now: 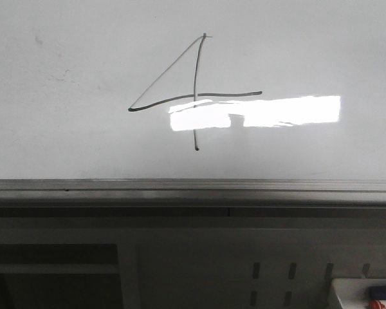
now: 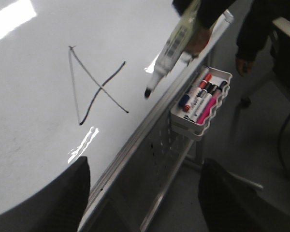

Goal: Write number 4 on whiteboard

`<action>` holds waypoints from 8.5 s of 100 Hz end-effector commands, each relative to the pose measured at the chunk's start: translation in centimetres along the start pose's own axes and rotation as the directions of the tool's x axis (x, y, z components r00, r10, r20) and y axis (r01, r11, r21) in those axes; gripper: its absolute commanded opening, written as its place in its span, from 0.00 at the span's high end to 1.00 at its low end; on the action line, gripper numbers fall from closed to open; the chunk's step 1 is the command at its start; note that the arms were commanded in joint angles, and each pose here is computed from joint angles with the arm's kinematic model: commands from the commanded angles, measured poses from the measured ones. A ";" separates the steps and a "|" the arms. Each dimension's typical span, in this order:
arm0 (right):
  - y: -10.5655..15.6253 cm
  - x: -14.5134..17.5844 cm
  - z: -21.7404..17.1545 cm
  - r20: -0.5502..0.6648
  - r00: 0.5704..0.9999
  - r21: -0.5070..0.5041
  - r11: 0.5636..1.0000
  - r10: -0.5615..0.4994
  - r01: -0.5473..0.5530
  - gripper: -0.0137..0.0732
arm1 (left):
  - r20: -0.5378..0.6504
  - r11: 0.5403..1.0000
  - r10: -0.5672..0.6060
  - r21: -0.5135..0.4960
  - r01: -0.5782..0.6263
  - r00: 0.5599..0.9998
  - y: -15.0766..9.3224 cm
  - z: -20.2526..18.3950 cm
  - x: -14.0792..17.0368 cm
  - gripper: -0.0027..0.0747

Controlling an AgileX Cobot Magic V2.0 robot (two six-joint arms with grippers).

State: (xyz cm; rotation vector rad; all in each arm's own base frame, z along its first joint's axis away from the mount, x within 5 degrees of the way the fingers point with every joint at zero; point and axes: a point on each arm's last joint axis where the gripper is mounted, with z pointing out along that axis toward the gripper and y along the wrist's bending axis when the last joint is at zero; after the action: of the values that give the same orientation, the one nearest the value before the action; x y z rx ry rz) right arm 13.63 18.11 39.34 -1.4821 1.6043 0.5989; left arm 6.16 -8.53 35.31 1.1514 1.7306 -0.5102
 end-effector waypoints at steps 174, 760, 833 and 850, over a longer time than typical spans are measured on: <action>-1.6 -2.0 -7.7 0.277 0.961 0.382 0.915 0.024 -0.133 0.38 | 0.172 0.953 -0.275 -0.083 0.292 0.946 3.7 9.4 -3.2 0.99; 7.2 18.6 -7.0 0.465 0.883 0.654 0.647 0.064 -0.392 0.92 | 0.218 0.687 -0.283 -0.633 0.356 0.934 0.3 2.6 19.0 0.99; 8.5 25.7 -5.0 0.530 0.798 0.696 0.390 0.287 -0.603 0.92 | 0.218 0.687 -0.283 -0.633 0.356 0.934 0.3 2.6 19.0 0.99; 9.1 27.1 -4.8 0.466 0.786 0.726 0.332 0.406 -0.602 0.92 | 0.222 0.687 -0.288 -0.630 0.362 0.932 0.3 2.6 19.0 0.99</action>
State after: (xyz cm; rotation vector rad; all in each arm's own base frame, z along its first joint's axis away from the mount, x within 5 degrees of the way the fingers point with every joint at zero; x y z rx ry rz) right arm 5.40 0.95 18.52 -0.1217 1.7601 0.1919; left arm 5.66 -1.31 18.03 0.3065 1.8336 -0.1030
